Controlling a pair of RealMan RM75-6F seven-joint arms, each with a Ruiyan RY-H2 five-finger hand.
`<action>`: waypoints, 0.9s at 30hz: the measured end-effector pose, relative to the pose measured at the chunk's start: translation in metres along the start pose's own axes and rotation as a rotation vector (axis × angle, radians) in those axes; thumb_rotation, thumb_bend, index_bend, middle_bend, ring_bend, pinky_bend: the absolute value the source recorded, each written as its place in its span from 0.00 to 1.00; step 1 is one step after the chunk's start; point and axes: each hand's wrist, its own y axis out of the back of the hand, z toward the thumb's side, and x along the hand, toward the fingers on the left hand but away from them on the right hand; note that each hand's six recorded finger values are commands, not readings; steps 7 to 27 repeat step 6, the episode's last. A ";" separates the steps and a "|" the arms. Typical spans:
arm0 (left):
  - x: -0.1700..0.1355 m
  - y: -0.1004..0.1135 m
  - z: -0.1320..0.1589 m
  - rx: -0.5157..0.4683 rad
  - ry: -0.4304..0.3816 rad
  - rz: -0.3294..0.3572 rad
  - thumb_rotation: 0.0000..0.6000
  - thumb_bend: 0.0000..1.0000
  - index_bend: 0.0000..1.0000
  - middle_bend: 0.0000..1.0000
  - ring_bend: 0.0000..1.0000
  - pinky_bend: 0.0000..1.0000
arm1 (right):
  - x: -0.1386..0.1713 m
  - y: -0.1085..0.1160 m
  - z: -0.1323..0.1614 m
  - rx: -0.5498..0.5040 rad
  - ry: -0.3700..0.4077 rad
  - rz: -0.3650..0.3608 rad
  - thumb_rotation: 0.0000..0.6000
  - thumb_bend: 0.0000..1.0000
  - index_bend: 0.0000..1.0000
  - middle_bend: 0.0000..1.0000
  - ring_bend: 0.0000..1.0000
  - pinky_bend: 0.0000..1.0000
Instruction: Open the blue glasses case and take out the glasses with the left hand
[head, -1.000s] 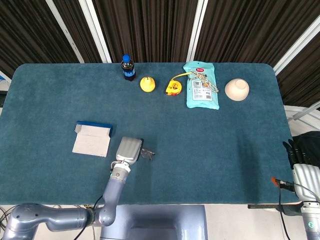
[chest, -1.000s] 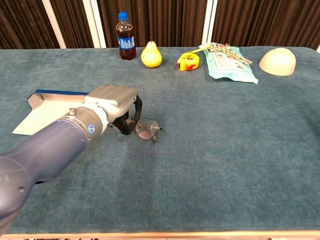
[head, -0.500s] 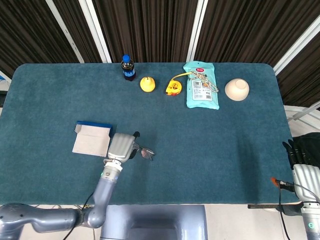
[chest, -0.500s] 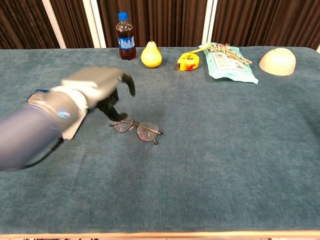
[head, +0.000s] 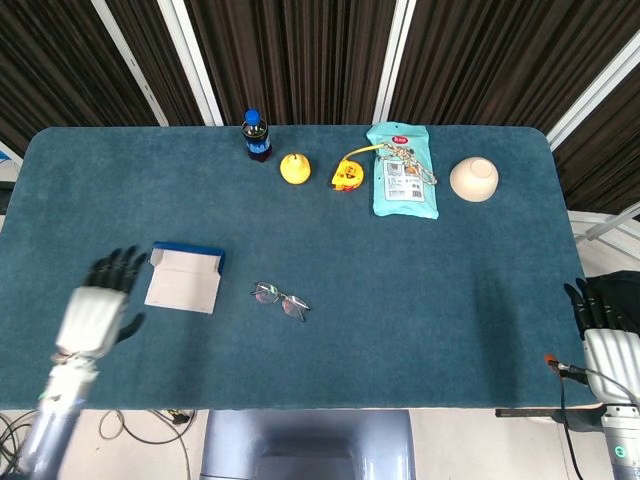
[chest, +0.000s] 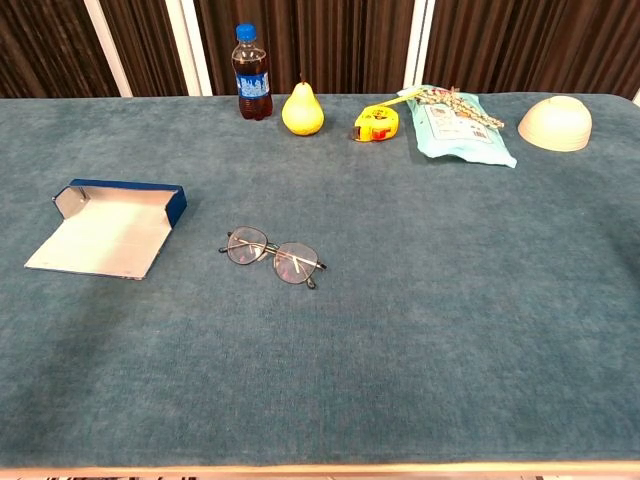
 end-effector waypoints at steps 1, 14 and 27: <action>-0.009 0.001 -0.010 0.000 0.019 -0.003 1.00 0.15 0.00 0.00 0.00 0.06 | 0.000 0.000 0.001 0.002 0.003 -0.003 1.00 0.15 0.00 0.00 0.00 0.21; -0.034 -0.004 -0.042 0.045 0.064 -0.018 1.00 0.14 0.00 0.00 0.00 0.05 | 0.001 -0.001 0.002 0.012 0.010 -0.004 1.00 0.15 0.00 0.00 0.00 0.21; -0.034 -0.004 -0.042 0.045 0.064 -0.018 1.00 0.14 0.00 0.00 0.00 0.05 | 0.001 -0.001 0.002 0.012 0.010 -0.004 1.00 0.15 0.00 0.00 0.00 0.21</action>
